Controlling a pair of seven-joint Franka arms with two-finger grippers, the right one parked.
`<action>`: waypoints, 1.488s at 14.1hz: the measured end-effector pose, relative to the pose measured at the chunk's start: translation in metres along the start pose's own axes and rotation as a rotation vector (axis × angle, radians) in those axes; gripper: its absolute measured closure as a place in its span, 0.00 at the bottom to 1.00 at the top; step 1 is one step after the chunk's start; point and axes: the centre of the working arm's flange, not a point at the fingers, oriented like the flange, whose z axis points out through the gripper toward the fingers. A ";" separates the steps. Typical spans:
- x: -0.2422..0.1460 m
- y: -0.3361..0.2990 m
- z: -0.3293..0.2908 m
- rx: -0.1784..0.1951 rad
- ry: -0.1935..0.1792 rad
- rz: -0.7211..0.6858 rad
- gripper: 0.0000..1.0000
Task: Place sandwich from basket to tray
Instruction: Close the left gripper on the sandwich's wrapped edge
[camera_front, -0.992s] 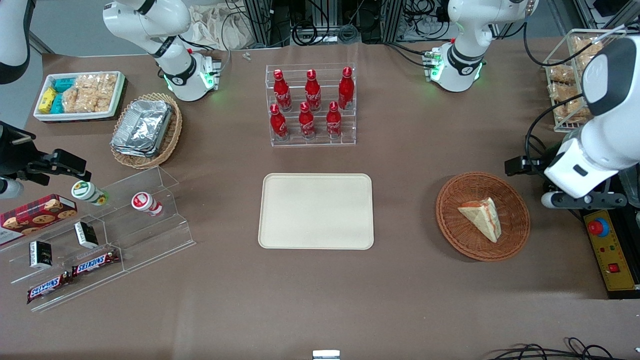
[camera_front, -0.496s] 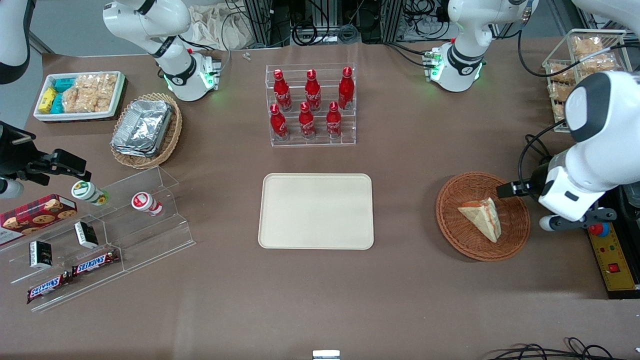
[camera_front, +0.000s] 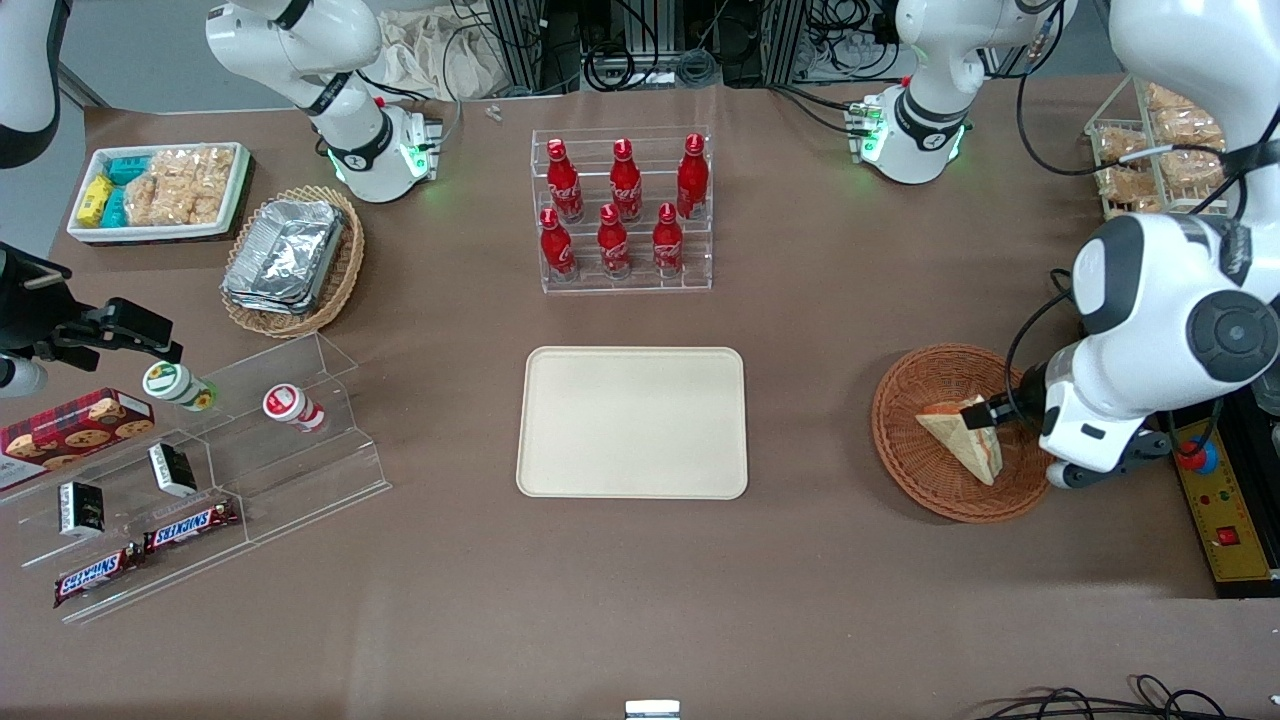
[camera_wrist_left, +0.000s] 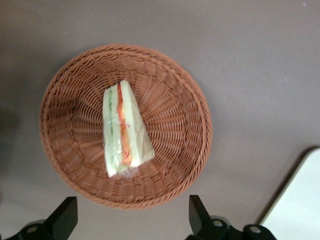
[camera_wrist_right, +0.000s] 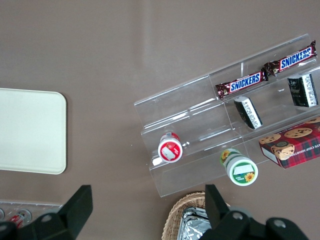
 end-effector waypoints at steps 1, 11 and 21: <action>0.001 0.000 0.013 -0.006 0.008 -0.029 0.00; -0.007 -0.024 0.085 0.015 0.046 -0.083 0.00; -0.013 -0.034 0.122 0.045 -0.003 -0.105 0.00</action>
